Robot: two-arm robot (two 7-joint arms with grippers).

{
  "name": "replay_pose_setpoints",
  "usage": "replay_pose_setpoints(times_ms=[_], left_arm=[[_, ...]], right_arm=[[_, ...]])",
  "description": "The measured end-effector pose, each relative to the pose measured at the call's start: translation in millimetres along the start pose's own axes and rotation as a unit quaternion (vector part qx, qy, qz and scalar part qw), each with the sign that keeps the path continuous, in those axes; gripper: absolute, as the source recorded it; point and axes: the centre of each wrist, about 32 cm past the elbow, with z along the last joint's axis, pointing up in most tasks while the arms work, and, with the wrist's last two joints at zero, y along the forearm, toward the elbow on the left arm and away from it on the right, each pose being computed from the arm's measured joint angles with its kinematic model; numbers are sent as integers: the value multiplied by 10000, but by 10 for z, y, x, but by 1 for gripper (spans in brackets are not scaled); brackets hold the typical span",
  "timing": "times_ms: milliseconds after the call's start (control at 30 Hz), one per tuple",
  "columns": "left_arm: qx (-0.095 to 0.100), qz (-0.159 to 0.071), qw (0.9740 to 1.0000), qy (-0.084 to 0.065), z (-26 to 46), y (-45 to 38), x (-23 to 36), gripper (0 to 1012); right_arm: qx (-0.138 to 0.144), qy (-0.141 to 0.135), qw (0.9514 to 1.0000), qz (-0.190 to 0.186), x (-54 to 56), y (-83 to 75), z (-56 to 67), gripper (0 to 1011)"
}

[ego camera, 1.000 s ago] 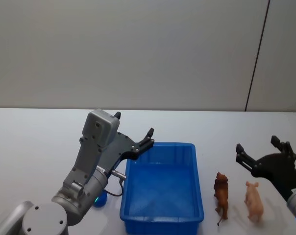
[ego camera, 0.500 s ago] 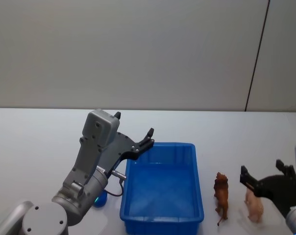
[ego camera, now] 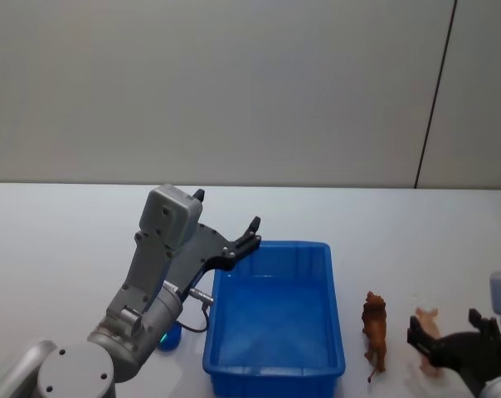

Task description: Pick up the two dolls from the table and place them into the box.

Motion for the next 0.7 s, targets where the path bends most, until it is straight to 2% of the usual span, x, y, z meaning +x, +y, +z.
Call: replay_pose_setpoints(times_ms=[400,700], left_arm=[[0,0,10000,0,0,0,0,1002],[0,0,10000,0,0,0,0,1002]], right_arm=[[-320,110,9994,-81,-56,46,-193,1001],[-407,112,9991,-64,-79,118,-302,1001]])
